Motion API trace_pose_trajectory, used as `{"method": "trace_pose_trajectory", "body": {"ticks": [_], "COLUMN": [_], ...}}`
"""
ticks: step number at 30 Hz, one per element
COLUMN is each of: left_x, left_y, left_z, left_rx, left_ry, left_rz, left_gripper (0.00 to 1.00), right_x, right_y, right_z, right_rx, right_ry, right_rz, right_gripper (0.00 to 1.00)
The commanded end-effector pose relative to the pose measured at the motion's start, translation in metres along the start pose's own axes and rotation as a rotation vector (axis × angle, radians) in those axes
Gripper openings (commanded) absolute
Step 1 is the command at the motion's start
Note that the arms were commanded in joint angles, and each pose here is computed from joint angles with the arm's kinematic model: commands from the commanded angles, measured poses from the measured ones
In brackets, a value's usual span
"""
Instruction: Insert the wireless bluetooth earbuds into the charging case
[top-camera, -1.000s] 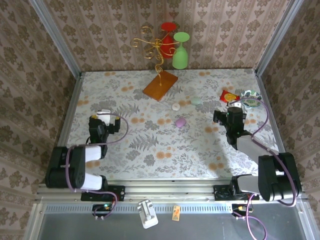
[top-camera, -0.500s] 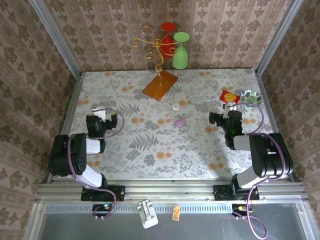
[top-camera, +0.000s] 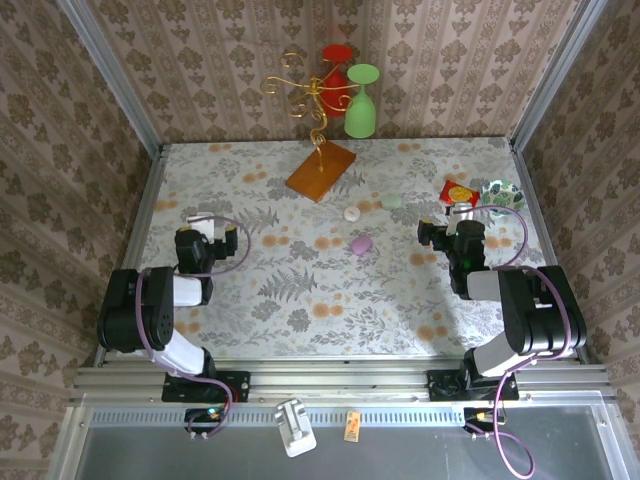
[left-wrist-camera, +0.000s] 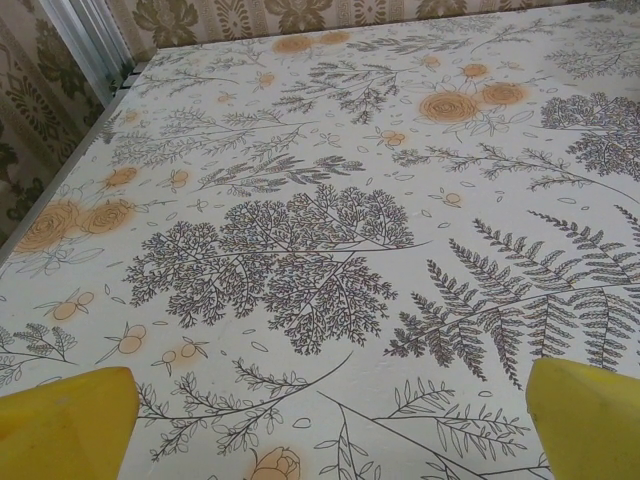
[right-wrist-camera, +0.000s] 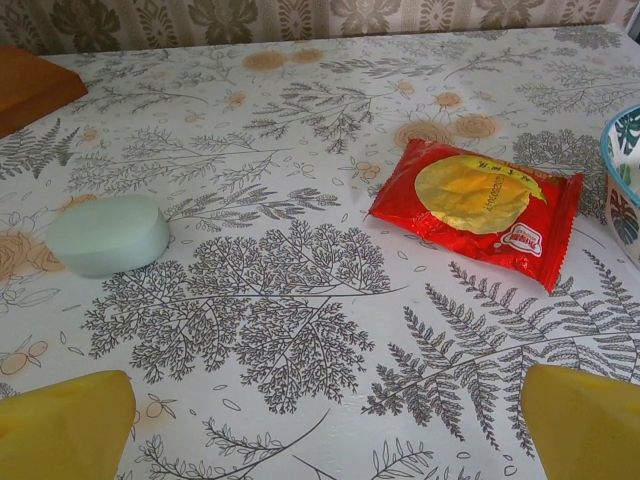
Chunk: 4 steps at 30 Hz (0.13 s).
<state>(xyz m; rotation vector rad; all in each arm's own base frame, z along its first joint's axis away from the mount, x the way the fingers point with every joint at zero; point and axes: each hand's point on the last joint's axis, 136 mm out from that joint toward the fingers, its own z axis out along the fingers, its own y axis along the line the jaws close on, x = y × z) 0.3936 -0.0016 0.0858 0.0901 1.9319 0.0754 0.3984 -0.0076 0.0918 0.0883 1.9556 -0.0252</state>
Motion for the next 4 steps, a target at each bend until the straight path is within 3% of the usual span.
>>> {"method": "trace_pose_trajectory", "body": {"ticks": [1,4], "left_x": [-0.0119,-0.0122], "left_y": [-0.0028,-0.0025], "left_z": [0.0034,0.0029], "left_rx": [0.013,0.012], "left_ry": [-0.024,-0.028], "left_rz": [0.017,0.017], "left_gripper": [1.00,1.00], "right_x": [-0.0062,-0.0062], "right_y": [0.0022,0.0018], "right_z": [0.0000,-0.0012], "right_rx": [-0.006,-0.004], "right_ry": [-0.030,-0.035], "right_rz": [-0.017,-0.016], "right_gripper": [1.00,1.00]}}
